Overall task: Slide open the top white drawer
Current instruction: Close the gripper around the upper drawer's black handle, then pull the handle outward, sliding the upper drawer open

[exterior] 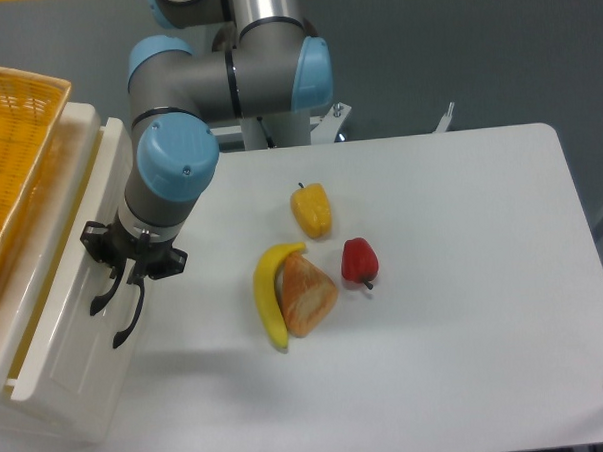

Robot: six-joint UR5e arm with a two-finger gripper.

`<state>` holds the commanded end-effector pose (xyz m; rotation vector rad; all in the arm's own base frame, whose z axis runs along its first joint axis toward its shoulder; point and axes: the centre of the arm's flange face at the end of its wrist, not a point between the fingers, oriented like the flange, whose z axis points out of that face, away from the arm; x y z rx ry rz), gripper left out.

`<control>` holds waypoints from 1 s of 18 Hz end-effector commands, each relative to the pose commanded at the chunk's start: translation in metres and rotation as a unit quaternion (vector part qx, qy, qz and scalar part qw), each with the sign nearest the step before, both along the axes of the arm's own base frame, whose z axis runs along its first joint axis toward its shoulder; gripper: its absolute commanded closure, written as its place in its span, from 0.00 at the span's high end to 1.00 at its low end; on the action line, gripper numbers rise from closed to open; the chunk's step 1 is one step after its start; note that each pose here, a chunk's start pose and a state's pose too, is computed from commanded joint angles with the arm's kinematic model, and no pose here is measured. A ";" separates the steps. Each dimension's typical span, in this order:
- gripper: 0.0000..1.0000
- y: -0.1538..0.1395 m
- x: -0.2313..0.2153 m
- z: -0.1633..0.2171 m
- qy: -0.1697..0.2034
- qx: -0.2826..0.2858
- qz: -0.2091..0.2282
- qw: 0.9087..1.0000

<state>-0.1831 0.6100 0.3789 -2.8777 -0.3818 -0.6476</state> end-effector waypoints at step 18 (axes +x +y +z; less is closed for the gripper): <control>0.15 -0.005 -0.012 0.002 0.001 0.001 0.009 1.000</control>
